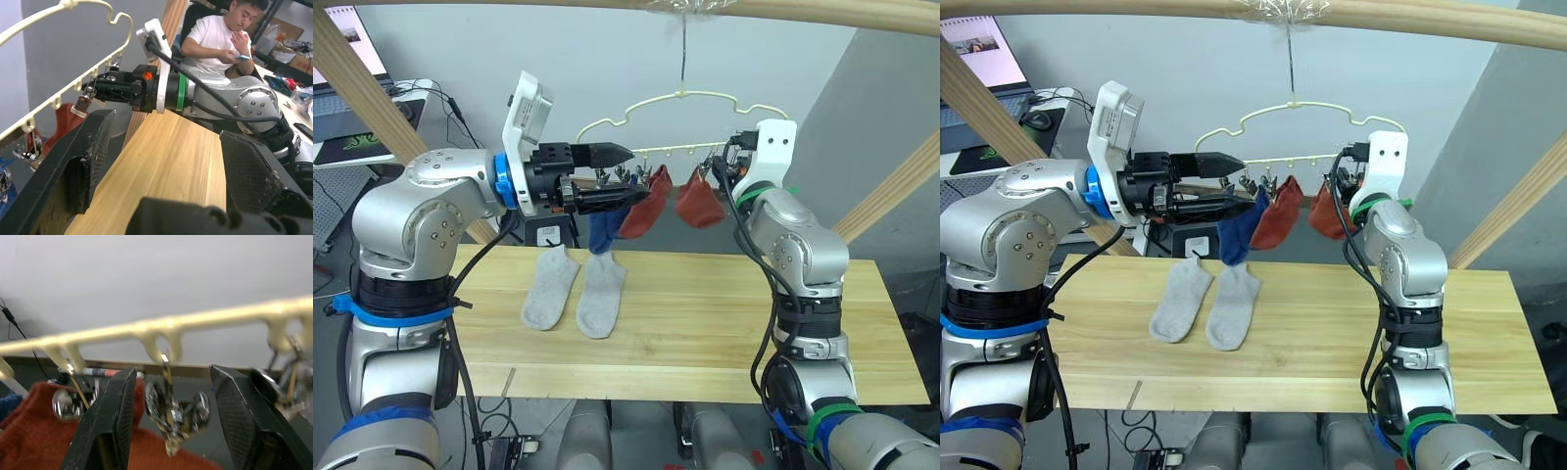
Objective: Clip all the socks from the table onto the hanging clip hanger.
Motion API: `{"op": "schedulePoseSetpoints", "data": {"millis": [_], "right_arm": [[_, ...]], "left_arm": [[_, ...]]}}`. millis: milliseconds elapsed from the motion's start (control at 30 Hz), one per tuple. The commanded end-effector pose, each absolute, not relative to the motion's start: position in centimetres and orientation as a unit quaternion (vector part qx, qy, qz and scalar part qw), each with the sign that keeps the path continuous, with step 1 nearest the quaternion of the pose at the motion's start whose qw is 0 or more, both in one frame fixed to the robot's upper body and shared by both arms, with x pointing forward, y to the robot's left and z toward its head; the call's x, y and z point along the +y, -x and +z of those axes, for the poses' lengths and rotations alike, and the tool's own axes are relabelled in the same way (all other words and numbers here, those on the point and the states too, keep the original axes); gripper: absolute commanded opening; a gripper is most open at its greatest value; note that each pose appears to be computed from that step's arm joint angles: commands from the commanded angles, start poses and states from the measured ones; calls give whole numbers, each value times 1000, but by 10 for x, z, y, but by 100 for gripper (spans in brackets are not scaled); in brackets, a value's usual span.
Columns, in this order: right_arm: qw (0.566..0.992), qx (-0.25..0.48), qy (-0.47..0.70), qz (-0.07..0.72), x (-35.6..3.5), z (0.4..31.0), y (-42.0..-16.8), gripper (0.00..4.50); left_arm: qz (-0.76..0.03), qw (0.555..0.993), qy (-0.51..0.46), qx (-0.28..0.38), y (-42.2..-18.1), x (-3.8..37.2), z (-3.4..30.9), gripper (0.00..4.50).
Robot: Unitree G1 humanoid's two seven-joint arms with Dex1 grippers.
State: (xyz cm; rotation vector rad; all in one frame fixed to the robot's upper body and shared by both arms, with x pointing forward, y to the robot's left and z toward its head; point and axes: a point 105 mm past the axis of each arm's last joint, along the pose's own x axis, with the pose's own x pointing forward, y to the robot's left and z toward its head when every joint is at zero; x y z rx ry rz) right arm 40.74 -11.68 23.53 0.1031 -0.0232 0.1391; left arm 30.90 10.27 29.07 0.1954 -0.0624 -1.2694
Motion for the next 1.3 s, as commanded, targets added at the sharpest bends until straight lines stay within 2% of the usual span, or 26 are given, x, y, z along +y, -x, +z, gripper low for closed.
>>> {"op": "schedulePoseSetpoints", "data": {"millis": [33, 267, 333, 933, 1133, 1300], "right_arm": [[995, -45, -58, 73, -116, 254, -406, 246], [995, -48, -57, 70, -116, 256, -407, 246], [995, -48, -57, 69, -116, 256, -406, 207], [995, -45, -61, 69, -116, 258, -410, 207], [997, -27, -46, 63, -122, 242, -398, 207], [997, -19, -28, 63, -125, 235, -378, 207]], "left_arm": [[-592, 797, -104, -52, -302, 103, 301, 390], [-592, 798, -104, -53, -303, 103, 300, 390], [-591, 798, -104, -53, -303, 103, 300, 390], [-587, 801, -107, -53, -303, 103, 297, 390], [-587, 802, -105, -41, -304, 101, 283, 390], [-571, 814, -99, -44, -307, 101, 265, 390]]}}
